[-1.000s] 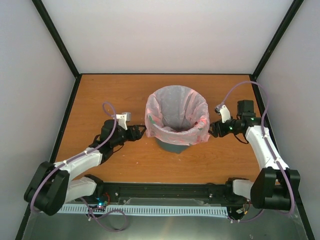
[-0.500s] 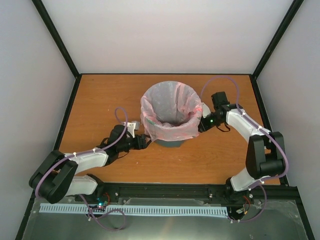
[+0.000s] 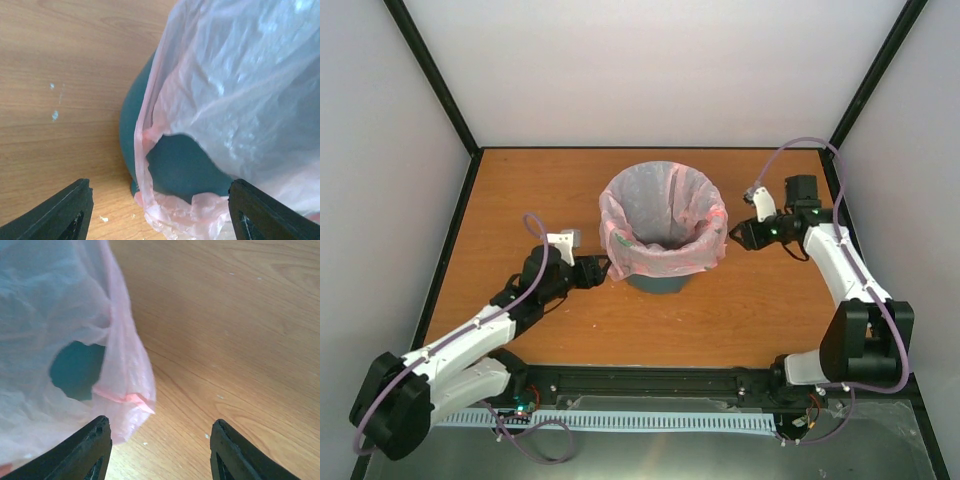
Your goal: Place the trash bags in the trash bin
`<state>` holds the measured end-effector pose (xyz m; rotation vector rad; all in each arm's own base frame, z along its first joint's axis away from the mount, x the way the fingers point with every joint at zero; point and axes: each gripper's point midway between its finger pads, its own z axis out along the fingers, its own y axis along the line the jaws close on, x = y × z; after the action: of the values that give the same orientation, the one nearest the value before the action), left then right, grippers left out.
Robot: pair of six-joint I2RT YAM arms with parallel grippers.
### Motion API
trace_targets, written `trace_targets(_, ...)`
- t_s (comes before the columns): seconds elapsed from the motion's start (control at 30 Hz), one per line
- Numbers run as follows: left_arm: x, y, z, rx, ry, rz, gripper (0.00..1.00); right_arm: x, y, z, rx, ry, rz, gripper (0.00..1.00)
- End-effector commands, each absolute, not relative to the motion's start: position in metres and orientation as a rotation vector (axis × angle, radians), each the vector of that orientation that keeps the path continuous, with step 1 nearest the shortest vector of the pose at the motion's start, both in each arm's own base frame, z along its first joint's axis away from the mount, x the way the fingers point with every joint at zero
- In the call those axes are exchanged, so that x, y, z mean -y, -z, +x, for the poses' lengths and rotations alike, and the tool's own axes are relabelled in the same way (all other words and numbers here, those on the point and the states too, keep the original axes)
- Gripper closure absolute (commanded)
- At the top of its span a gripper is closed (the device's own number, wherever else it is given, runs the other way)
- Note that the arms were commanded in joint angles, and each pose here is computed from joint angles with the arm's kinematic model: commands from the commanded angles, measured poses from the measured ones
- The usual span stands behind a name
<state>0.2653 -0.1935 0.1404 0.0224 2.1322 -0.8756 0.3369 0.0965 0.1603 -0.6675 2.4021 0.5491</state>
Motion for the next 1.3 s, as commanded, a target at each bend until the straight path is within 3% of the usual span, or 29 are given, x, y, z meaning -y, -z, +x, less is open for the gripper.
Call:
trace_targets(0.0, 0.176, -0.155, 0.272, -2.18, 0.703, 0.009, 0.24, -0.081, -0.163, 0.328, -2.384, -0.543, -0.665, 0.45)
trace_targets(0.2, 0.161, -0.195, 0.29, -2.042, 0.68, -0.107, 0.24, -0.098, -0.198, 0.297, -2.212, -0.621, -0.724, 0.44)
trace_targets(0.5, 0.232, -0.176, 0.3, -2.099, 0.987, 0.141, 0.33, -0.104, -0.177, 0.278, -2.216, -0.618, -0.827, 0.42)
trace_targets(0.77, 0.202, -0.183, 0.306, -2.134, 0.777, 0.05, 0.28, -0.086, -0.185, 0.289, -2.23, -0.506, -0.751, 0.4)
trace_targets(1.0, 0.189, -0.208, 0.299, -2.14, 0.698, 0.072, 0.13, -0.059, -0.195, 0.296, -2.233, -0.403, -0.599, 0.3)
trace_targets(1.07, 0.187, -0.209, 0.293, -2.195, 0.689, 0.079, 0.04, -0.046, -0.206, 0.305, -2.214, -0.333, -0.512, 0.26)
trace_targets(1.2, 0.193, -0.231, 0.287, -2.232, 0.695, 0.15, 0.0, -0.023, -0.248, 0.32, -2.112, -0.194, -0.352, 0.02)
trace_targets(1.27, 0.188, -0.246, 0.293, -2.217, 0.631, 0.174, 0.0, -0.018, -0.27, 0.323, -2.052, -0.164, -0.295, 0.0)
